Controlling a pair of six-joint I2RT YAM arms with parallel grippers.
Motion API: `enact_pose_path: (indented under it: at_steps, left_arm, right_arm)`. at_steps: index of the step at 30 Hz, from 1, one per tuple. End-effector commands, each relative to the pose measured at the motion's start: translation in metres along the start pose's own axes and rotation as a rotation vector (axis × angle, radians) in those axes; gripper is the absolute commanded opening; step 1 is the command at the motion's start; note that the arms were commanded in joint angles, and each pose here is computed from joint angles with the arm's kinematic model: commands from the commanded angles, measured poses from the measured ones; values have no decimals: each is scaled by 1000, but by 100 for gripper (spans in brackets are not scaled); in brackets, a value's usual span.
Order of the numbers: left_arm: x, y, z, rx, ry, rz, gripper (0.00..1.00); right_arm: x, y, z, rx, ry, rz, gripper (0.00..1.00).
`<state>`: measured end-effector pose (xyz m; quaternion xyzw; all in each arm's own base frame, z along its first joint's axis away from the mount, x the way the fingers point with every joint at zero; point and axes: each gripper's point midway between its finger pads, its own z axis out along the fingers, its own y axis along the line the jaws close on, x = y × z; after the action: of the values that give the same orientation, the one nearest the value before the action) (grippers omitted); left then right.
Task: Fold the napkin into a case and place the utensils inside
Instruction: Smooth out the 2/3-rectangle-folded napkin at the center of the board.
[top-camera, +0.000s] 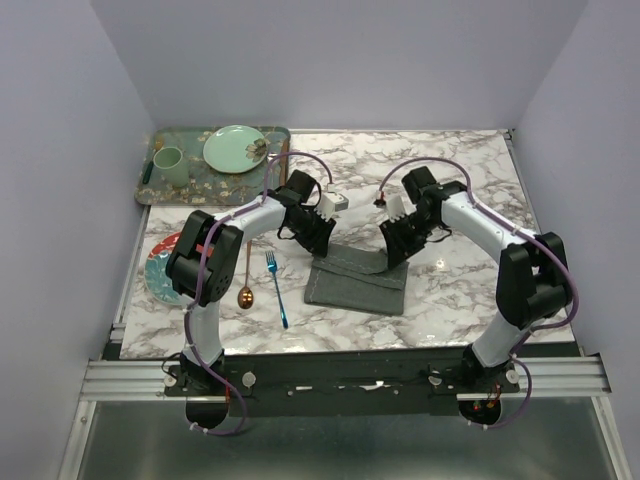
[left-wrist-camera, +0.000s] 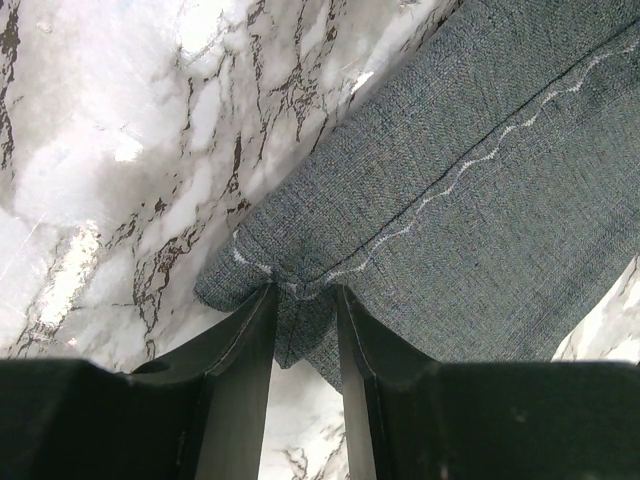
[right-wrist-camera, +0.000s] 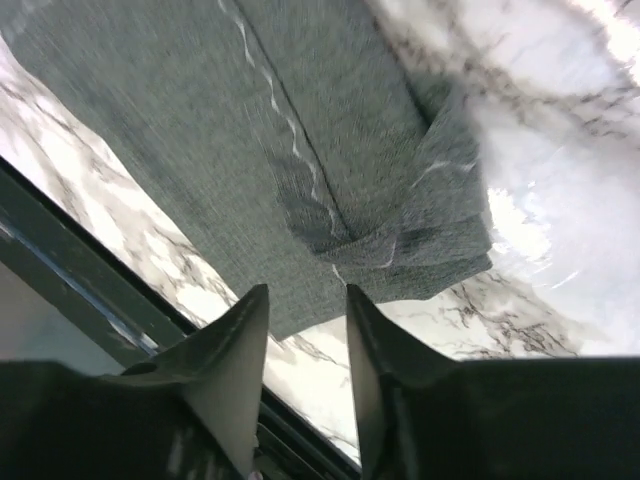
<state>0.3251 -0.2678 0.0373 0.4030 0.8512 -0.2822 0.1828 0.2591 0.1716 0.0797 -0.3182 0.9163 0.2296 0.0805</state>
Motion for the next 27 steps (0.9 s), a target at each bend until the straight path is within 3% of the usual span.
enact_pose_path:
  at_steps: [1,6,13,16,23,27]
  left_arm:
    - [21,-2,2,6,55,-37,39]
    - [21,-2,2,6,58,-36,39]
    - [22,0,2,0,59,-41,40]
    - [24,0,2,-4,64,-39,39]
    - [29,-1,2,-4,71,-55,39]
    - [29,-4,2,2,67,-76,39]
  right_arm:
    - [-42,-11,-27,116,-108,44,48]
    - [-55,-39,-19,226,-98,83,60]
    - [-51,-49,4,205,-19,124,59]
    - [-39,-51,7,211,26,120,52]
    - [-28,-32,-9,166,10,68,5]
    - [-15,-27,-5,149,41,43,1]
